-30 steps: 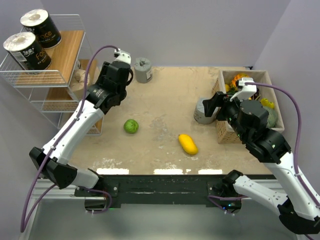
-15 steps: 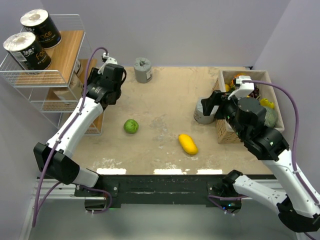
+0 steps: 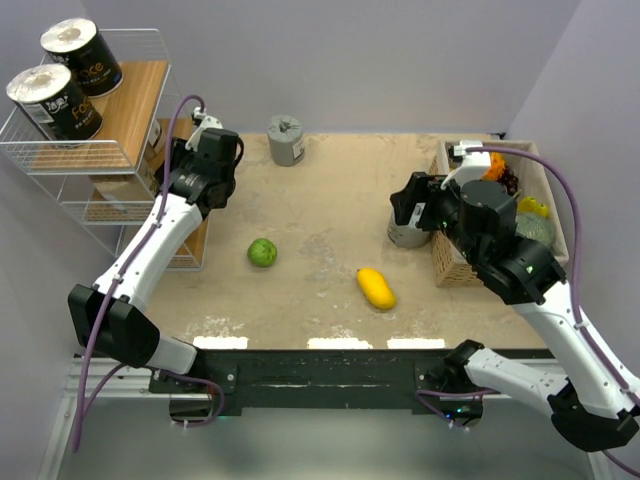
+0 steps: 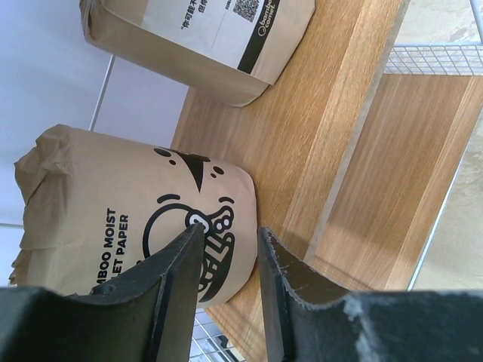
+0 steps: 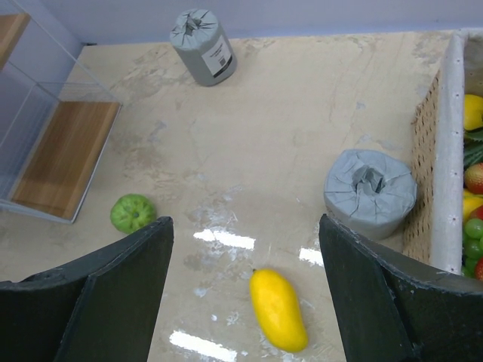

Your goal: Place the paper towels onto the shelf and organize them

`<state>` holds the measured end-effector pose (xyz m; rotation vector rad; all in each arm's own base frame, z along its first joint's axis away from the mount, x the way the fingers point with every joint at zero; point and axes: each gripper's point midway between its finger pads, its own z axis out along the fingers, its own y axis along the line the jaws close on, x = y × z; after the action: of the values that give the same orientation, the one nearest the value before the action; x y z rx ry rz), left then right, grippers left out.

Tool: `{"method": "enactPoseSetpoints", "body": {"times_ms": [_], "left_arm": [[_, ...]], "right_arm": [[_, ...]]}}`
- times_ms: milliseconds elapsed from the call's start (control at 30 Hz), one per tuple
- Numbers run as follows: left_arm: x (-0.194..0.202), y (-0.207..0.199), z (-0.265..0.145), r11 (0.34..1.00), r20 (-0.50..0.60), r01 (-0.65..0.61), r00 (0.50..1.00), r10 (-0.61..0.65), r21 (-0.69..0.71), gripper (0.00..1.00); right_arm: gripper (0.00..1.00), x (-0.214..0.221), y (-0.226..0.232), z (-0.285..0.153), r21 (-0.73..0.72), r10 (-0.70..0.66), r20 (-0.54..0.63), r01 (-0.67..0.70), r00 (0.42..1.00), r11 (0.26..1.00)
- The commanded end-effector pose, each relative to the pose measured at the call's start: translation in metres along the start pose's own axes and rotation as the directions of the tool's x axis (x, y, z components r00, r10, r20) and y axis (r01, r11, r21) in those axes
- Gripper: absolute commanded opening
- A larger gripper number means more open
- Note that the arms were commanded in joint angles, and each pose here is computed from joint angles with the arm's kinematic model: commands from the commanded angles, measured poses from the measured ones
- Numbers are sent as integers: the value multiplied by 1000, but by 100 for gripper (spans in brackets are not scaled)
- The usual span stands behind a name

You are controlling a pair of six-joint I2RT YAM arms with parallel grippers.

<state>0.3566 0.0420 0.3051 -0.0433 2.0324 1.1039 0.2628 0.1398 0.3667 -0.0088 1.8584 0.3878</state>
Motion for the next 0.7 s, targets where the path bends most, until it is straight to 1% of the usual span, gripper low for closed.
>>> {"method": "enactPoseSetpoints", "body": {"times_ms": [0,267,400,567,667], "left_arm": [[-3,16,-2,998,3,52,999,-52,-41,41],[1,16,-3,998,8,57,998,-57,-22,45],[4,26,-5,997,16,69,997,-69,-34,47],[4,30,-5,996,29,86,996,-85,-35,48],[0,24,-5,996,29,86,996,-86,-7,49]], "right_arm": [[82,-10,10,-2,-43,15,12,-15,1000,999],[82,-4,12,1,-47,35,-11,-36,999,998],[82,-3,17,0,-67,49,-20,-50,999,997],[82,0,14,0,-55,46,-32,-48,998,997],[82,0,15,2,-54,47,-37,-49,998,997]]}}
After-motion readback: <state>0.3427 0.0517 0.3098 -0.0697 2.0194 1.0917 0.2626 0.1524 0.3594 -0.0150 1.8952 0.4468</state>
